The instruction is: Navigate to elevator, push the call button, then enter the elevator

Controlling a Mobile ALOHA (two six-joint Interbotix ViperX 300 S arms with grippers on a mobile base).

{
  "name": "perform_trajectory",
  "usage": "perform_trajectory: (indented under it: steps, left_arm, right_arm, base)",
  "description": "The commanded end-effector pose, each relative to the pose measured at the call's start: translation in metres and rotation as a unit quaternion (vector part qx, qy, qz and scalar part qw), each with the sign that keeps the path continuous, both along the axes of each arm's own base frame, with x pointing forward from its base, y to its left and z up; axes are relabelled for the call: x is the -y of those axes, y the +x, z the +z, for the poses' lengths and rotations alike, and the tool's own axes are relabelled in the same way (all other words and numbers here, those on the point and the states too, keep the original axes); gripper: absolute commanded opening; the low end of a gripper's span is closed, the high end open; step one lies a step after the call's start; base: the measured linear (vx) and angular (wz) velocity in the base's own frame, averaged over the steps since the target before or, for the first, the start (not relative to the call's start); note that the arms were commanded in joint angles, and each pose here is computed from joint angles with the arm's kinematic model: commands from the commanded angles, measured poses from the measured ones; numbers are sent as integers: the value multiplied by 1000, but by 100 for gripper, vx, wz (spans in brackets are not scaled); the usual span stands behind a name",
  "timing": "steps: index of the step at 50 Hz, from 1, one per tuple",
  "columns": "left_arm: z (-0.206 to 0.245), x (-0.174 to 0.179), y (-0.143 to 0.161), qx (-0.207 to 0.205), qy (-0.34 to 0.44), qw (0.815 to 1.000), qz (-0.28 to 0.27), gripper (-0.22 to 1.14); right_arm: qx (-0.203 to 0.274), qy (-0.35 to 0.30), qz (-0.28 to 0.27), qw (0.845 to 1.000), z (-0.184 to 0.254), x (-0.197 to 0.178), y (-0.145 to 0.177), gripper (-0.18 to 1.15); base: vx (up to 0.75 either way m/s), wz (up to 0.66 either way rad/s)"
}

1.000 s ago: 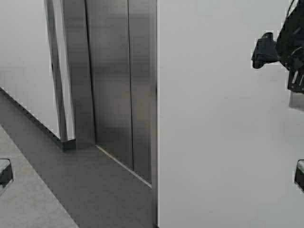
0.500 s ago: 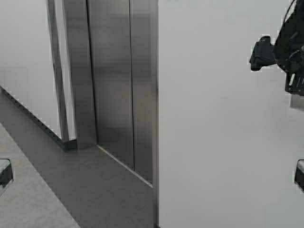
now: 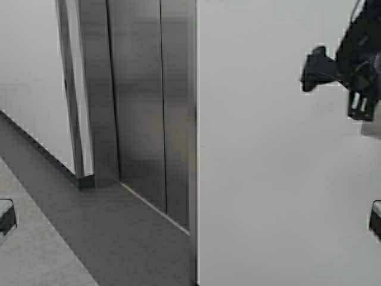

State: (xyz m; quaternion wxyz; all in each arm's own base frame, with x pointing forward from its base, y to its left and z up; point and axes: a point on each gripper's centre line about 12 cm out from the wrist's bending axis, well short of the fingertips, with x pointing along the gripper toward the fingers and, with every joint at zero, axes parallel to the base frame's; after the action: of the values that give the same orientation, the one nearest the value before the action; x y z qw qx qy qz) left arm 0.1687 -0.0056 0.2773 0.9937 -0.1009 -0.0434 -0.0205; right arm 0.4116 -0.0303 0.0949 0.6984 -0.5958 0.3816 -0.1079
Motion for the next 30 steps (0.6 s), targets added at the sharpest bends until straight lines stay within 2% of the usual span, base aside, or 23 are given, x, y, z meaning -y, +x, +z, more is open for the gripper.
perform_trajectory:
  steps: [1, 15, 23, 30]
  left_arm:
    - [8, 0, 0, 11, -6, 1000, -1, 2]
    - [9, 0, -3, 20, -7, 1000, 0, 2]
    - [7, 0, -3, 17, -6, 1000, 0, 2]
    - [5, 0, -3, 14, -3, 1000, 0, 2]
  right_arm:
    - [43, 11, 17, 999, 39, -37, -14, 6]
    - [30, 25, 69, 997, 77, -119, -57, 6]
    - [-3, 97, 74, 993, 98, -159, -80, 6]
    - [-43, 173, 103, 978, 119, -190, -103, 6]
  base:
    - [0, 0]
    - [-1, -2]
    - [-3, -4]
    - [-5, -4]
